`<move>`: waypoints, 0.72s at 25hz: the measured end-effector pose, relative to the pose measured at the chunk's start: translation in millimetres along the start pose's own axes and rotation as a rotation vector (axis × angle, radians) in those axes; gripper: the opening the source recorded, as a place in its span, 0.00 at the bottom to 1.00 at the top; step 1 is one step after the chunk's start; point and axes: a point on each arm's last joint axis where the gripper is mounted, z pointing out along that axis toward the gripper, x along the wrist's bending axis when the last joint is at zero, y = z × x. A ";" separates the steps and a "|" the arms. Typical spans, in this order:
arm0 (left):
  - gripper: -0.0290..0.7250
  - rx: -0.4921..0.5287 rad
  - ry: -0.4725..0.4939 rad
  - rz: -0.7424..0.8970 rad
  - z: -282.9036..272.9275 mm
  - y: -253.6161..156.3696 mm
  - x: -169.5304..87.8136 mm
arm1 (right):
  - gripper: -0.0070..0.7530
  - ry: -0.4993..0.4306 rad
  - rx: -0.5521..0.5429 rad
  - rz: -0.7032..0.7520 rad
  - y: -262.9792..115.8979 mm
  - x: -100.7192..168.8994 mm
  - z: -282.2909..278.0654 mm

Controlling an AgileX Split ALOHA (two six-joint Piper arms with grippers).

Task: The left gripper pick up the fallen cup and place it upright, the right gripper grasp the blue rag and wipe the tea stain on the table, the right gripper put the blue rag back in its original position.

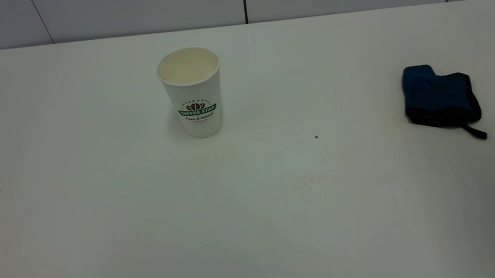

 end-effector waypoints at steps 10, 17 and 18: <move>0.65 0.000 0.000 0.000 0.0 0.0 0.0 | 0.70 0.016 -0.328 0.064 -135.3 -8.3 -18.0; 0.65 0.000 0.000 0.000 0.0 0.0 0.0 | 0.70 0.036 -0.624 0.141 -173.2 -11.0 -30.6; 0.65 0.000 0.000 0.000 0.0 0.0 0.0 | 0.70 0.029 -0.647 0.157 -176.4 -11.3 -31.6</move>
